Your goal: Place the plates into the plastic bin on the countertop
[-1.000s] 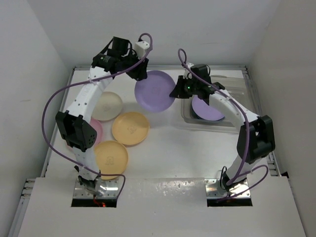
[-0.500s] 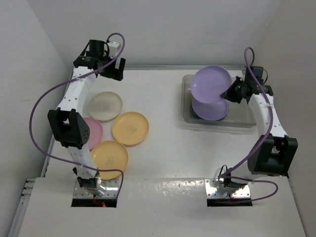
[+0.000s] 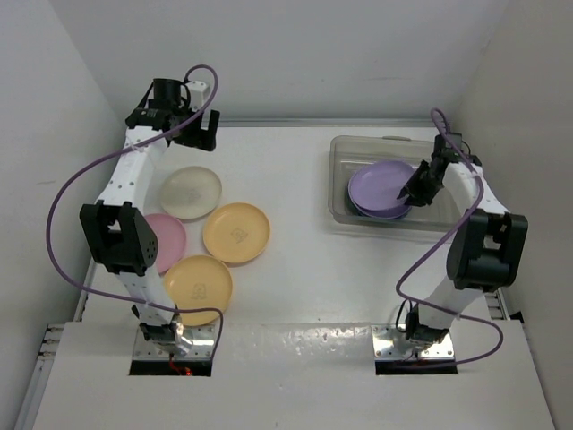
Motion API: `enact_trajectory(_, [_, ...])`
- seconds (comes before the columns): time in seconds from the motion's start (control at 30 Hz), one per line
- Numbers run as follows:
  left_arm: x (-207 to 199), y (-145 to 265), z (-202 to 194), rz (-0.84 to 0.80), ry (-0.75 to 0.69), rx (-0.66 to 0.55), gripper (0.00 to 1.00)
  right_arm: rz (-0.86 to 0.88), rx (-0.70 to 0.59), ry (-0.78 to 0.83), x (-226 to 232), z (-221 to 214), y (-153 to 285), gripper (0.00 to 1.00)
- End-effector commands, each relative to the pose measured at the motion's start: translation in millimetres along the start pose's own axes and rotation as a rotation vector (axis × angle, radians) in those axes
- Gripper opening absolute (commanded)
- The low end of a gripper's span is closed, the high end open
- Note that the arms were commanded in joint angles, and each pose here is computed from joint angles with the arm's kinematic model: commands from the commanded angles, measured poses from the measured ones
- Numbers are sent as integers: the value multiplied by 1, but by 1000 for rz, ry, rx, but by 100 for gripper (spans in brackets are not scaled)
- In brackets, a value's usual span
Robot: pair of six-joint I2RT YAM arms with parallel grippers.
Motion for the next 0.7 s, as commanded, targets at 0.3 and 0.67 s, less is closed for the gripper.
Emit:
enact_trajectory(0.3, [6,17,7,2,17,-76,100,-245,-26,187,-4,-1,-17,70])
enact_trajectory(0.67, [21,25,-1,65,22,-59,100,-206,-347,476,58,-16,50,78])
Point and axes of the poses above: each gripper's point midway between its finger pads, its own y axis back along the fingers, its own x axis along the line the jaws close on, z = x × y, the point moved 10 cm from there along y, back along the fingers, and after that the axes turned 14 degrees about -y, right-handed, at the moved point
